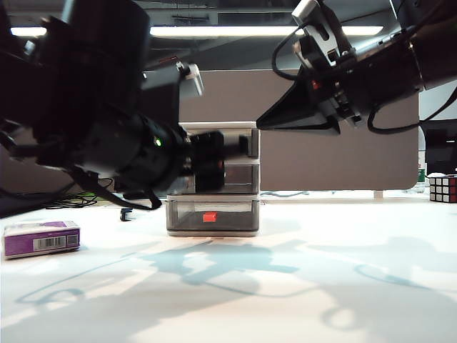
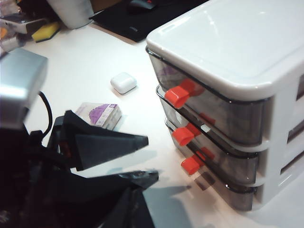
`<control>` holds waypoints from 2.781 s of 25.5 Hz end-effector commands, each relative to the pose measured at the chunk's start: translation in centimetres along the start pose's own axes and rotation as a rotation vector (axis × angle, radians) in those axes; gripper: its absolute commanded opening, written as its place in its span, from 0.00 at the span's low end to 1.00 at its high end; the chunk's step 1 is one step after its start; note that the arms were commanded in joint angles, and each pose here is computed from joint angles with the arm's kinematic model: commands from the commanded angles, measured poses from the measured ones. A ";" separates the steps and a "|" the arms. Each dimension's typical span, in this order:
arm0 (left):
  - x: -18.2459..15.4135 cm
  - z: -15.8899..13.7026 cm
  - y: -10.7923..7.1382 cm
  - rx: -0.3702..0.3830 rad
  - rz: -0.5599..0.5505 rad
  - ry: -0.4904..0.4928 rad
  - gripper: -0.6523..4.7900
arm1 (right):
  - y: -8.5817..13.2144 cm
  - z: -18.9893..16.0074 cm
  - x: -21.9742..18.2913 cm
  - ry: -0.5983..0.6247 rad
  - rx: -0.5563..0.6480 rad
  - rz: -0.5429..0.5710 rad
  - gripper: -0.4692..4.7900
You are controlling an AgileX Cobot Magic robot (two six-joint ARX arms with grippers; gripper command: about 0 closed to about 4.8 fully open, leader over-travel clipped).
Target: Open the second layer of the drawer on the table, pick up a pack of napkins on the table and put it in, and finally close the drawer.
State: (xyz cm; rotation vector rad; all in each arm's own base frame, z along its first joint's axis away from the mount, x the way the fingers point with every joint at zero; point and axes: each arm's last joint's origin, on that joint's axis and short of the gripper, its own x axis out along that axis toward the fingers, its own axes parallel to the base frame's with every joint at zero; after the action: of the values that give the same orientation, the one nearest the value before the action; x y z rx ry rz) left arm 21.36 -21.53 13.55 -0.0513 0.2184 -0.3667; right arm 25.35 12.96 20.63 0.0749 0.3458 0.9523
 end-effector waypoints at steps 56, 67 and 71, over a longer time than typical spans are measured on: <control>3.6 0.3 -1.4 0.036 0.174 -0.072 0.32 | -2.2 1.2 3.6 0.027 -0.068 0.031 0.08; 3.6 0.3 -1.4 0.036 0.174 -0.072 0.25 | -2.2 1.3 3.6 0.019 -0.073 0.031 0.08; 3.6 0.3 -1.4 0.036 0.175 -0.072 0.14 | -2.2 1.4 3.6 0.014 -0.076 0.028 0.08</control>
State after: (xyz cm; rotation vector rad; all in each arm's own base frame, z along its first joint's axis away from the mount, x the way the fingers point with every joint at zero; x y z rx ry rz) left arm 24.18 -24.13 13.10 0.0006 0.1562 -0.2018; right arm 29.35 14.65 20.10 0.0089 0.3515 0.9885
